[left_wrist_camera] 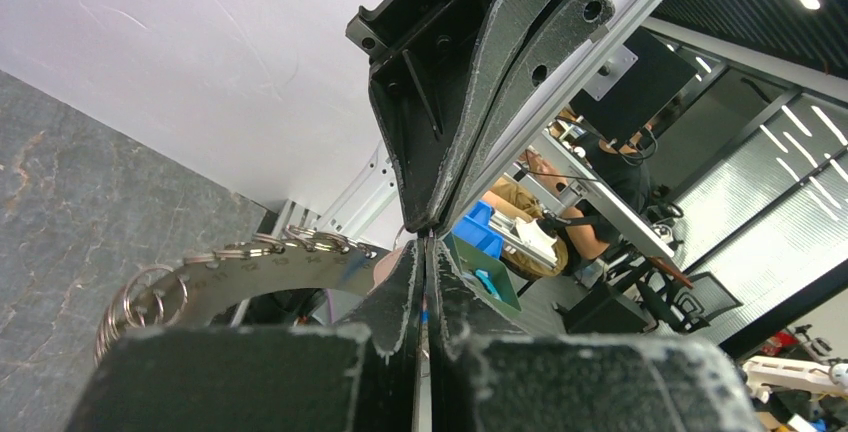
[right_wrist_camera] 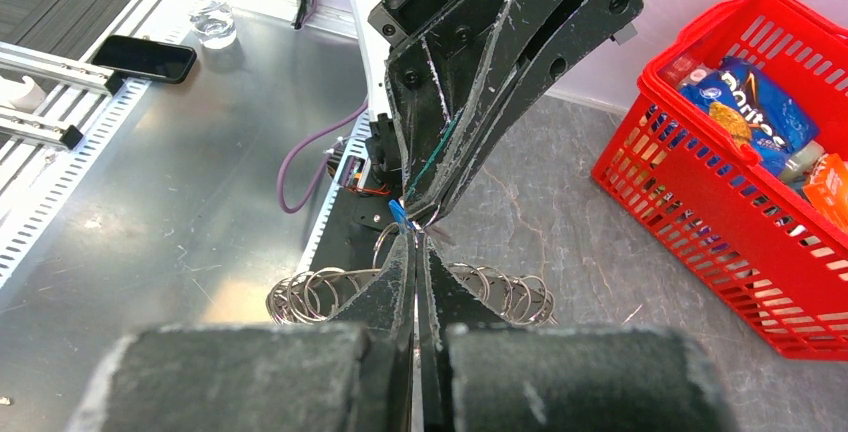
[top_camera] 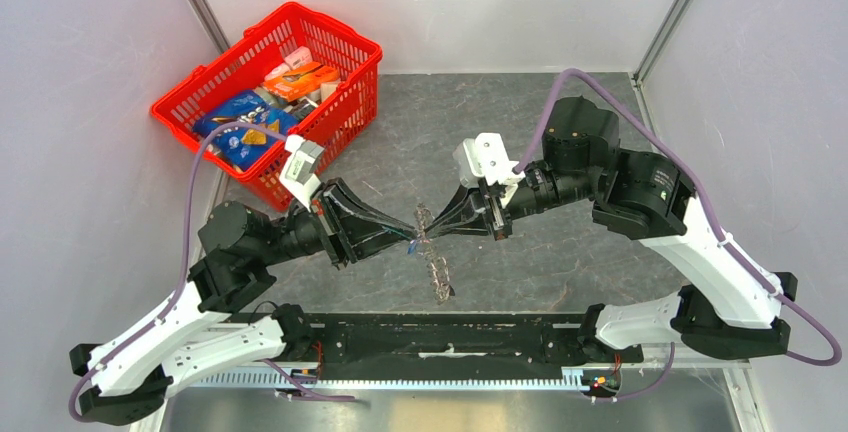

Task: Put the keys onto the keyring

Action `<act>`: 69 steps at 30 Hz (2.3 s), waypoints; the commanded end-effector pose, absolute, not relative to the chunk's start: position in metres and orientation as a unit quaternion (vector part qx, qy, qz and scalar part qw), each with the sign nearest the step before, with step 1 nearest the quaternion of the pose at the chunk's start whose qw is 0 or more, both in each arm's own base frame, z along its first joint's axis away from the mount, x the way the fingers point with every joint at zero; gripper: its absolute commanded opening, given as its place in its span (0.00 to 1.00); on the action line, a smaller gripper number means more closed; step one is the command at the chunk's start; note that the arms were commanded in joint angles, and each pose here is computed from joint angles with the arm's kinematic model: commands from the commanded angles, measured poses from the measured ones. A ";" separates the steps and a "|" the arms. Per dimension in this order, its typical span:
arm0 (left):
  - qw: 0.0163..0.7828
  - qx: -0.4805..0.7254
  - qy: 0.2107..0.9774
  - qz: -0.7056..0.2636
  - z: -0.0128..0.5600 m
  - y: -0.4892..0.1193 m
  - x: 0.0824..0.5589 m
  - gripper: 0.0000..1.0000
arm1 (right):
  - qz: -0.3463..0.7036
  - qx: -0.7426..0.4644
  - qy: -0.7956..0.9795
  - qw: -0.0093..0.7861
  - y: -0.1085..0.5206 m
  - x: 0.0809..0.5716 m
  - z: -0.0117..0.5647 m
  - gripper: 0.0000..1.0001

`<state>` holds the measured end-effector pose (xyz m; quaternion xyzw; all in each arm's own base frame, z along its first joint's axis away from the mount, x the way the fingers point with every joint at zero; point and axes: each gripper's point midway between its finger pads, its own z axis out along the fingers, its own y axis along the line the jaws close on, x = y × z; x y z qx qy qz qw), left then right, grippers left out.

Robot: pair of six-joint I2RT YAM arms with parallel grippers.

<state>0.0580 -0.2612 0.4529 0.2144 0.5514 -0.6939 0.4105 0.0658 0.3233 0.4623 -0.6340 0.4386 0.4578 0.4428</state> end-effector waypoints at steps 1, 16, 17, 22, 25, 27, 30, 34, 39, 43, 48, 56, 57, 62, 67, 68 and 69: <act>0.397 0.224 0.538 -0.709 0.460 -0.261 0.049 0.02 | 0.455 -0.623 0.405 0.490 0.324 0.069 0.487 0.00; 0.413 0.224 0.518 -0.715 0.464 -0.260 0.050 0.02 | 0.522 -0.540 0.382 0.538 0.317 0.059 0.513 0.00; 0.413 0.224 0.516 -0.717 0.464 -0.260 0.050 0.02 | 0.527 -0.534 0.384 0.538 0.318 0.059 0.513 0.00; 0.411 0.226 0.508 -0.722 0.466 -0.261 0.048 0.02 | 0.548 -0.495 0.382 0.556 0.316 0.061 0.523 0.00; 0.411 0.226 0.507 -0.723 0.466 -0.262 0.048 0.02 | 0.557 -0.474 0.378 0.568 0.315 0.063 0.529 0.00; 0.410 0.226 0.507 -0.724 0.466 -0.262 0.048 0.02 | 0.561 -0.466 0.373 0.574 0.313 0.063 0.532 0.00; 0.411 0.226 0.506 -0.724 0.466 -0.261 0.048 0.02 | 0.565 -0.463 0.366 0.576 0.311 0.061 0.536 0.00; 0.412 0.224 0.508 -0.722 0.465 -0.262 0.050 0.02 | 0.567 -0.464 0.363 0.575 0.310 0.059 0.538 0.00; 0.415 0.219 0.512 -0.720 0.463 -0.262 0.052 0.02 | 0.570 -0.461 0.360 0.578 0.308 0.058 0.542 0.00; 0.412 0.221 0.512 -0.720 0.462 -0.264 0.053 0.02 | 0.576 -0.451 0.360 0.579 0.310 0.060 0.542 0.00; 0.410 0.222 0.508 -0.724 0.464 -0.266 0.052 0.02 | 0.587 -0.428 0.349 0.592 0.310 0.062 0.547 0.00; 0.403 0.229 0.497 -0.733 0.467 -0.272 0.051 0.02 | 0.597 -0.408 0.343 0.599 0.309 0.064 0.550 0.00; 0.403 0.231 0.496 -0.734 0.468 -0.273 0.051 0.02 | 0.597 -0.407 0.343 0.600 0.309 0.065 0.550 0.00; 0.408 0.228 0.495 -0.733 0.469 -0.269 0.051 0.09 | 0.596 -0.409 0.343 0.600 0.306 0.063 0.550 0.00; 0.429 0.220 0.489 -0.727 0.475 -0.258 0.050 0.26 | 0.592 -0.413 0.346 0.599 0.305 0.063 0.547 0.00; 0.433 0.220 0.486 -0.726 0.477 -0.257 0.050 0.28 | 0.592 -0.413 0.347 0.599 0.305 0.063 0.546 0.00; 0.436 0.220 0.485 -0.726 0.478 -0.255 0.049 0.29 | 0.592 -0.413 0.347 0.599 0.305 0.063 0.546 0.00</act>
